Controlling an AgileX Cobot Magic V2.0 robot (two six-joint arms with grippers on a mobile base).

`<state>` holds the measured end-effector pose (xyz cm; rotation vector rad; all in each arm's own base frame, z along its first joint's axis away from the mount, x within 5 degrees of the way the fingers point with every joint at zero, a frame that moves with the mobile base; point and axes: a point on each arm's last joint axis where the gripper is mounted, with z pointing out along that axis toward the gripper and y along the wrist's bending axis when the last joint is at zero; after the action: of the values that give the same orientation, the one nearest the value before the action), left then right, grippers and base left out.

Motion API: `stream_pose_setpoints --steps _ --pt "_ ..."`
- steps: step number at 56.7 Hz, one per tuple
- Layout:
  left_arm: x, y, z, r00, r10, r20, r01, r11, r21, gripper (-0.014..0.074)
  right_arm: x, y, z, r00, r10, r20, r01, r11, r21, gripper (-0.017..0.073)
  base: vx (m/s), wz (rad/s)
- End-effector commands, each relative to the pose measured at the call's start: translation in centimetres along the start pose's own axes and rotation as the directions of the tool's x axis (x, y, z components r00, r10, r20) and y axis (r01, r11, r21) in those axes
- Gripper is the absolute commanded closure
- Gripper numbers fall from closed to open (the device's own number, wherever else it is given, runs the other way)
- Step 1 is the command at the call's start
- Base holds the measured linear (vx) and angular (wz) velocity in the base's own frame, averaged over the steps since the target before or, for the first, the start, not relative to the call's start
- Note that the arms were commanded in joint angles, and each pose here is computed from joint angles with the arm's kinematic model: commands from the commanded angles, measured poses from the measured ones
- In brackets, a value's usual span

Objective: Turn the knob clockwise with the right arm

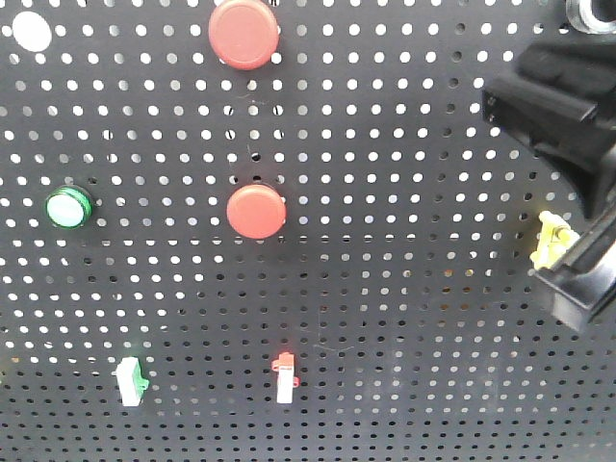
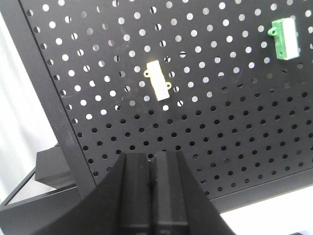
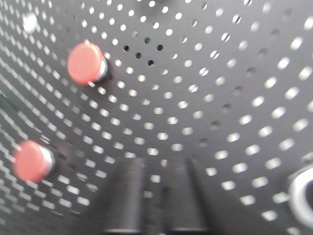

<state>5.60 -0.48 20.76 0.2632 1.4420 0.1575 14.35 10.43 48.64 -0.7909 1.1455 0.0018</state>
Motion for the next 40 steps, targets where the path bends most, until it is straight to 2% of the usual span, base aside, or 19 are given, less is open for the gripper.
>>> stream_pose_setpoints --steps 1,4,8,15,23,35,40 --pt "0.3 -0.2 -0.1 0.998 -0.01 0.061 0.01 1.0 -0.005 0.06 -1.8 -1.3 -0.6 0.991 -0.096 0.093 0.09 0.993 0.072 0.0225 0.0 0.0" --pt "0.3 -0.2 -0.1 0.998 -0.01 0.061 0.01 1.0 -0.005 0.06 -2.0 -1.7 -0.8 0.988 -0.144 0.063 0.138 0.987 0.084 0.0195 0.0 0.0" --pt "0.3 -0.2 -0.1 0.998 -0.01 0.061 0.01 1.0 -0.005 0.06 -2.8 -2.8 -1.3 0.984 -0.178 0.017 0.175 0.978 0.109 0.0183 0.0 0.0" --pt "0.3 -0.2 -0.1 0.998 -0.01 0.061 0.01 1.0 -0.005 0.06 -4.3 -5.0 -2.1 0.986 -0.153 -0.069 0.163 0.974 0.157 0.0193 0.0 0.0" --pt "0.3 -0.2 -0.1 0.998 -0.01 0.061 0.01 1.0 -0.005 0.06 -5.0 -6.6 -2.3 0.971 -0.147 -0.187 0.182 0.966 0.186 0.0228 0.0 0.0" --pt "0.3 -0.2 -0.1 0.998 -0.01 0.061 0.01 1.0 -0.005 0.06 -5.1 -7.1 -1.3 0.952 -0.196 -0.235 0.245 0.948 0.202 0.0279 0.0 0.0" --pt "0.3 -0.2 -0.1 0.998 -0.01 0.061 0.01 1.0 -0.005 0.06 -4.7 -7.0 -0.9 0.946 -0.193 -0.261 0.247 0.95 0.19 0.0291 0.0 0.0"
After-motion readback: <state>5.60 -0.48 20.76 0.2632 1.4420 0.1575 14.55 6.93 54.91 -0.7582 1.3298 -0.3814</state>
